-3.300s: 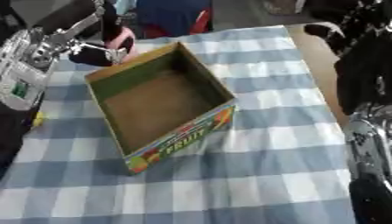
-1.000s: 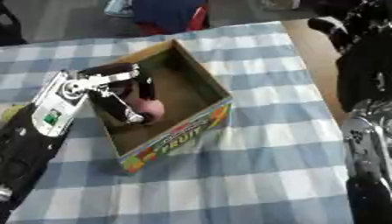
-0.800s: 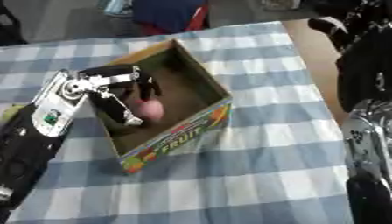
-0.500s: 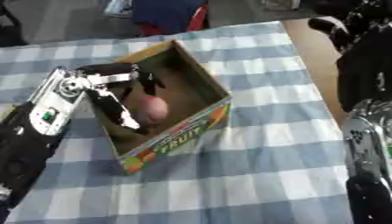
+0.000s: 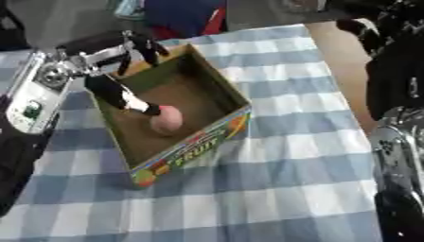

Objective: Pick up objects on the table and place them in the box.

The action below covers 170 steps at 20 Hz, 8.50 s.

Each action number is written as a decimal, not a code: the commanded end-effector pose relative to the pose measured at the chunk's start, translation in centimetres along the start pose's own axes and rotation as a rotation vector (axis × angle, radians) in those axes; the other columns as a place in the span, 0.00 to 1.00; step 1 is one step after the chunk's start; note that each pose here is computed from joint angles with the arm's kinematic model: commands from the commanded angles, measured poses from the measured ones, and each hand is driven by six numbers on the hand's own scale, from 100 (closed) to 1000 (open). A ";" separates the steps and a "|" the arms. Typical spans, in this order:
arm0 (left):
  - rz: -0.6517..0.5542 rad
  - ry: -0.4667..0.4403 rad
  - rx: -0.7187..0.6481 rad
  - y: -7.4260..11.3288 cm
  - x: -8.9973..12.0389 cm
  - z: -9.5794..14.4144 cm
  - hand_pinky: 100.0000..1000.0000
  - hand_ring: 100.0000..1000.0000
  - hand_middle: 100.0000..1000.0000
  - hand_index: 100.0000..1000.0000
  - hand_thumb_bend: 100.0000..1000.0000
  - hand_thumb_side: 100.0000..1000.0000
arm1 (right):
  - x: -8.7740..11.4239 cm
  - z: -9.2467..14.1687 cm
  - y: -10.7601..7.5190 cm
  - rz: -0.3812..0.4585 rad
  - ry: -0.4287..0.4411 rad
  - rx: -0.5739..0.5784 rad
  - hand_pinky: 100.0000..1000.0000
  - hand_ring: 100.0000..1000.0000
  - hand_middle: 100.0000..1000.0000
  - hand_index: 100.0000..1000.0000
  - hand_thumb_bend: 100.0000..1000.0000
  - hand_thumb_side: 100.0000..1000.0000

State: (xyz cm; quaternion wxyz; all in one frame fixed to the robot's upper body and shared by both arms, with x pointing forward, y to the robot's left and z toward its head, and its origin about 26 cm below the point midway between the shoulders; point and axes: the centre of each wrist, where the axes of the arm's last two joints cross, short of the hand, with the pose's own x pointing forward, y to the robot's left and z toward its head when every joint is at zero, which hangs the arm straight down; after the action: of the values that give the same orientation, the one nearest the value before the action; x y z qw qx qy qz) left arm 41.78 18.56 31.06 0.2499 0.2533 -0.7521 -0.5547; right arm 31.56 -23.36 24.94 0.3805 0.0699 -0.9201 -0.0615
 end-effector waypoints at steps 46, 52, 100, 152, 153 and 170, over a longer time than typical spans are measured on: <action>0.088 0.418 -0.452 2.6 -15.2 17.8 0.41 0.82 0.78 0.97 0.81 0.24 | 0.7 0.0 -1.0 0.043 -0.026 -0.010 0.65 0.66 0.56 0.70 0.00 1.00; 0.104 0.448 -0.470 1.4 -15.7 17.5 0.41 0.82 0.76 0.96 0.79 0.25 | 0.7 0.0 -0.9 0.041 -0.024 -0.008 0.65 0.66 0.56 0.70 0.00 1.00; -0.019 0.602 -0.540 -2.8 -17.2 15.9 0.22 0.61 0.45 0.65 0.60 0.27 | 0.8 0.0 -0.7 0.034 -0.009 -0.005 0.65 0.66 0.56 0.70 0.00 1.00; -0.159 0.422 -0.211 5.3 -11.1 9.8 0.06 0.46 0.30 0.51 0.00 0.04 | 0.8 -0.1 -0.3 0.007 -0.014 -0.010 0.65 0.66 0.56 0.70 0.00 1.00; -0.160 0.415 -0.197 5.3 -10.8 9.5 0.06 0.46 0.30 0.51 0.00 0.04 | 0.8 -0.1 -0.2 0.004 -0.015 -0.009 0.65 0.66 0.56 0.70 0.00 1.00; -0.401 0.308 0.156 3.6 -2.6 1.8 0.05 0.46 0.29 0.50 0.00 0.10 | 0.8 -0.4 1.0 -0.052 -0.015 0.028 0.65 0.66 0.56 0.69 0.00 1.00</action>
State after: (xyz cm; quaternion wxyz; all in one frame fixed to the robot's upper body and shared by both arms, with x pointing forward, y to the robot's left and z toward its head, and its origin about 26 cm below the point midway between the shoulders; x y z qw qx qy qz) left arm 42.85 23.22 32.19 0.2566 0.4747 -0.6732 -0.5055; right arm 31.60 -22.68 24.97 0.3883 0.0906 -0.9146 -0.0667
